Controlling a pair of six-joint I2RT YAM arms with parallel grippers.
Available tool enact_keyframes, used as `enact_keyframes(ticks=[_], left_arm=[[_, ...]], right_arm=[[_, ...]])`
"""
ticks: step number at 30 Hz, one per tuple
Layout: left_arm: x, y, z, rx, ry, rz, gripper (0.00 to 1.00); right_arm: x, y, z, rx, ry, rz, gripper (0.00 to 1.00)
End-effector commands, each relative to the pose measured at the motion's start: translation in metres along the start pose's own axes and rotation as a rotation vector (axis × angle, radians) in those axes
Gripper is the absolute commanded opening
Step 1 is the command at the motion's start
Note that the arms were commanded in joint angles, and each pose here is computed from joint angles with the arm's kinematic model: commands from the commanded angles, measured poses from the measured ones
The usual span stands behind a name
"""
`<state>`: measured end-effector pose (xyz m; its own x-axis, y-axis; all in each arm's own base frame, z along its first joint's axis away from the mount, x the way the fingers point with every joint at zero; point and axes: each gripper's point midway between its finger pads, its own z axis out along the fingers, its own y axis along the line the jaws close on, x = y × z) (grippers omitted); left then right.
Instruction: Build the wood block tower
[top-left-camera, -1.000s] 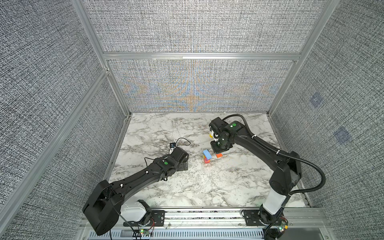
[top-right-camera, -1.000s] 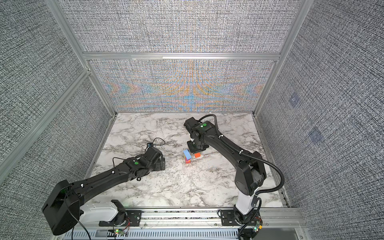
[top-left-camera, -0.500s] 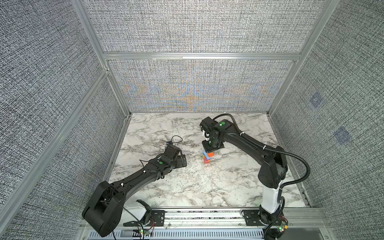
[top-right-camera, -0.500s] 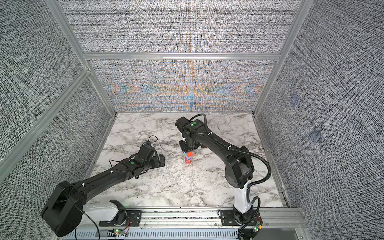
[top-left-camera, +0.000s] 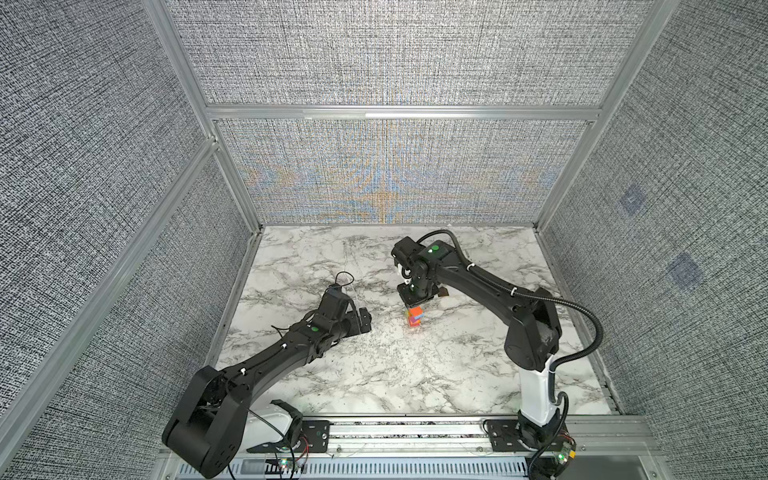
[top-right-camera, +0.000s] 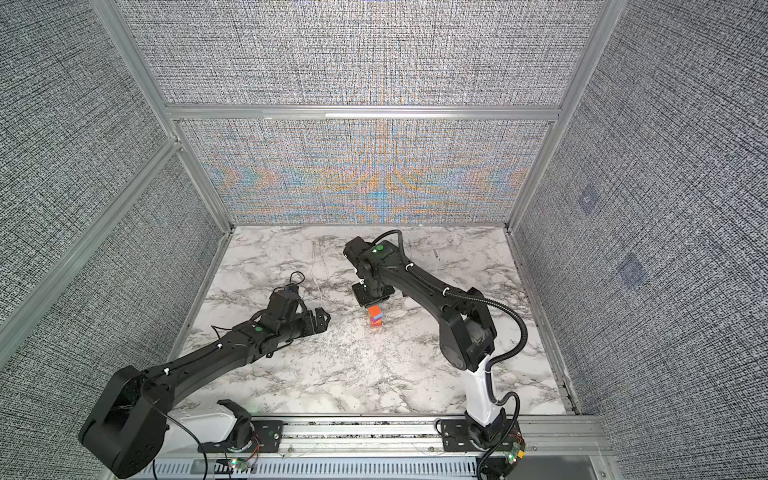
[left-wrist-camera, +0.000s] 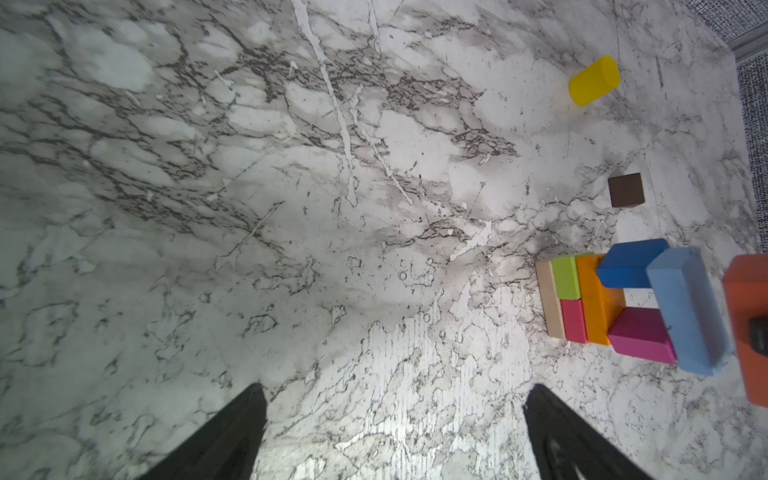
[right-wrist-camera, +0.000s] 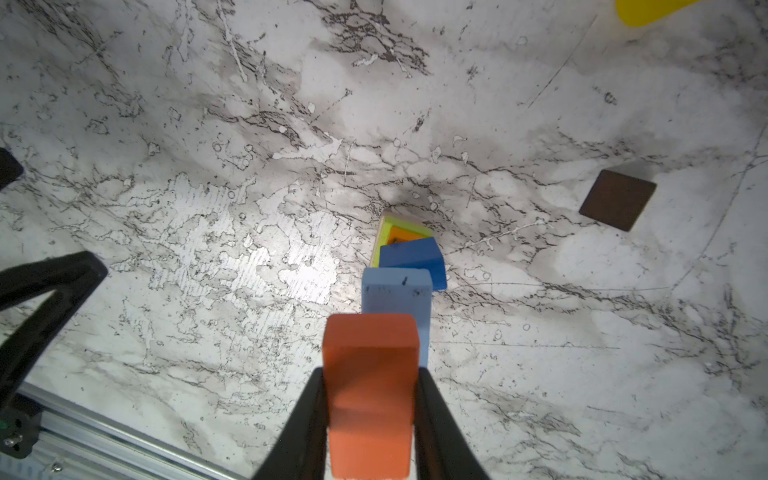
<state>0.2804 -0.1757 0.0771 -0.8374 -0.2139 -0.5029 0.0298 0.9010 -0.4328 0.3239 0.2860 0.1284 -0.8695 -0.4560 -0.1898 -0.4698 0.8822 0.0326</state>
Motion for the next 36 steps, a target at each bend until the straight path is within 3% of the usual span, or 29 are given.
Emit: enact_keyframes(ticks=[1, 36], left_arm=[[-0.0043, -0.0034, 0.0003, 0.017, -0.014, 0.003, 0.99], [-0.0036, -0.0001, 0.0039, 0.003, -0.006, -0.006, 0.99]], right_arm=[[0.0044, -0.0043, -0.0014, 0.026, 0.019, -0.012, 0.27], [0.0047, -0.0104, 0.0069, 0.064, 0.046, -0.026, 0.27]])
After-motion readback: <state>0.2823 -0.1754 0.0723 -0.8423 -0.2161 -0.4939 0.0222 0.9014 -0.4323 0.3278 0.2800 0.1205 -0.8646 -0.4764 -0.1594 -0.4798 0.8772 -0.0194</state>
